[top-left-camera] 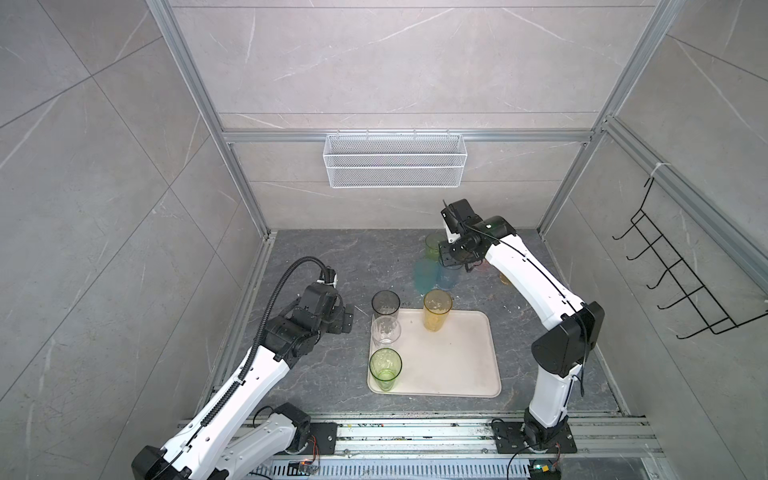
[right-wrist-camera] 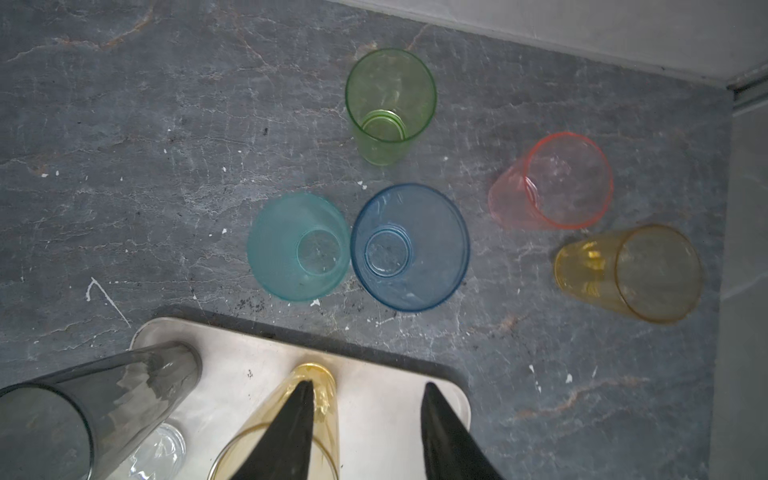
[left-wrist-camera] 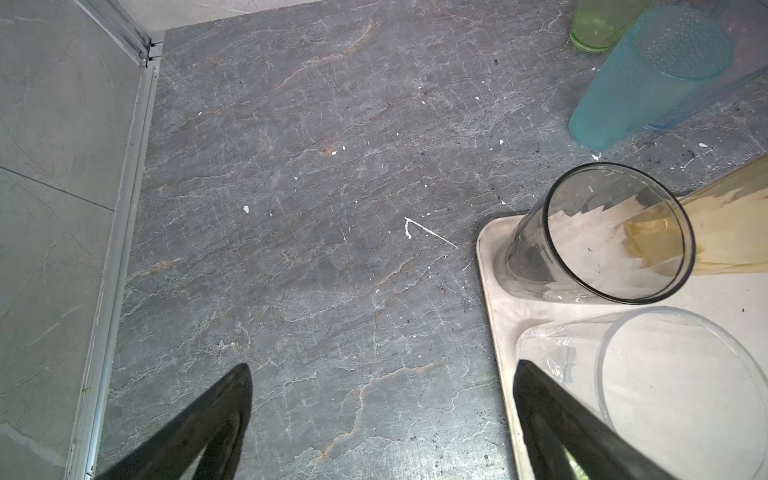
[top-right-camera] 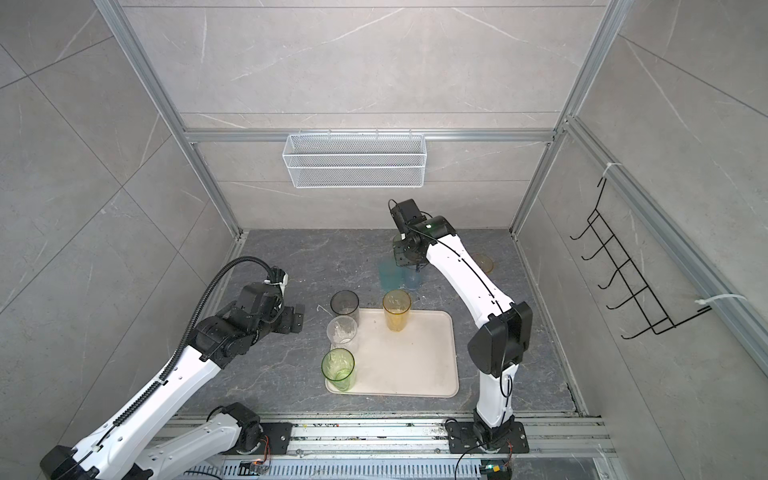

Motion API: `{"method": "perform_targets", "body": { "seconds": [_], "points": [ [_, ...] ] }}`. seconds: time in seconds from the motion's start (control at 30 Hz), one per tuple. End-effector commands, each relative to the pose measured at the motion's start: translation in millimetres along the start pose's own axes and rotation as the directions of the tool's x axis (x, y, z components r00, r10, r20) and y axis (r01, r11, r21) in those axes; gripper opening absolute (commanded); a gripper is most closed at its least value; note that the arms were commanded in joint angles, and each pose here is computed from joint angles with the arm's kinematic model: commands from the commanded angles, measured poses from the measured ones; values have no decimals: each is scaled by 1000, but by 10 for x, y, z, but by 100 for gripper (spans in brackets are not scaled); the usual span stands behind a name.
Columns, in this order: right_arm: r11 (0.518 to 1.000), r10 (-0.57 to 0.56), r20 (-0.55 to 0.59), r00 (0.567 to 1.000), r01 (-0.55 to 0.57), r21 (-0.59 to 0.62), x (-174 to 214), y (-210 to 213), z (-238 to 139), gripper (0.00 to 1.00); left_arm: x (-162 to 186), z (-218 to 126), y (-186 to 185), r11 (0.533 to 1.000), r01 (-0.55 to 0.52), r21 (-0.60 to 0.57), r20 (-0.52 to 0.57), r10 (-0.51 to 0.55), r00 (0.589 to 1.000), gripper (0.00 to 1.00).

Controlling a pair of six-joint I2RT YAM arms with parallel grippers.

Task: Place the glasses into the tray
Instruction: 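Open the right gripper and raise it off the yellow cup, then move the right gripper over the teal dotted cup beyond the tray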

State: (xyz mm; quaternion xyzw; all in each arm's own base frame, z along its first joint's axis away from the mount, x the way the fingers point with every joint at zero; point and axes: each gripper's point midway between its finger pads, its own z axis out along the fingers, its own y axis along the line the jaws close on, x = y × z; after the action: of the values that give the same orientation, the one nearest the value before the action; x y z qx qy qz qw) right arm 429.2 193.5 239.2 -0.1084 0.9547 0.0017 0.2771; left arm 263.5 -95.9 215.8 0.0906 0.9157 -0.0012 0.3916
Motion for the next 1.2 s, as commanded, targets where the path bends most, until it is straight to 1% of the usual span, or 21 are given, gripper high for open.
{"method": "perform_targets", "body": {
  "seconds": [0.0,0.3,0.73,0.9,0.93,0.97,1.17],
  "points": [
    [997,-60,47,997,61,-36,-207,95,110,45,-26,-38,50,1000,4,-17,20,-3,1000,98],
    [990,-121,58,991,125,-68,-365,251,481,45,-26,-35,53,1000,4,-19,19,-3,1000,98],
    [978,-199,-55,978,196,-67,-314,366,1073,44,-25,-34,55,1000,2,-21,19,-2,1000,98],
    [976,-215,-83,973,210,-66,-304,378,1199,44,-21,-30,58,1000,2,-23,16,-2,1000,98],
    [975,-218,-103,970,212,-67,-258,379,1251,44,-21,-31,56,1000,2,-22,17,-2,1000,98],
    [975,-216,-84,973,211,-68,-318,387,1217,44,-19,-29,55,1000,2,-22,16,-2,1000,98],
    [973,-227,-114,967,221,-62,-256,375,1330,44,-19,-26,59,1000,2,-25,15,-2,1000,98]
  ]
}}
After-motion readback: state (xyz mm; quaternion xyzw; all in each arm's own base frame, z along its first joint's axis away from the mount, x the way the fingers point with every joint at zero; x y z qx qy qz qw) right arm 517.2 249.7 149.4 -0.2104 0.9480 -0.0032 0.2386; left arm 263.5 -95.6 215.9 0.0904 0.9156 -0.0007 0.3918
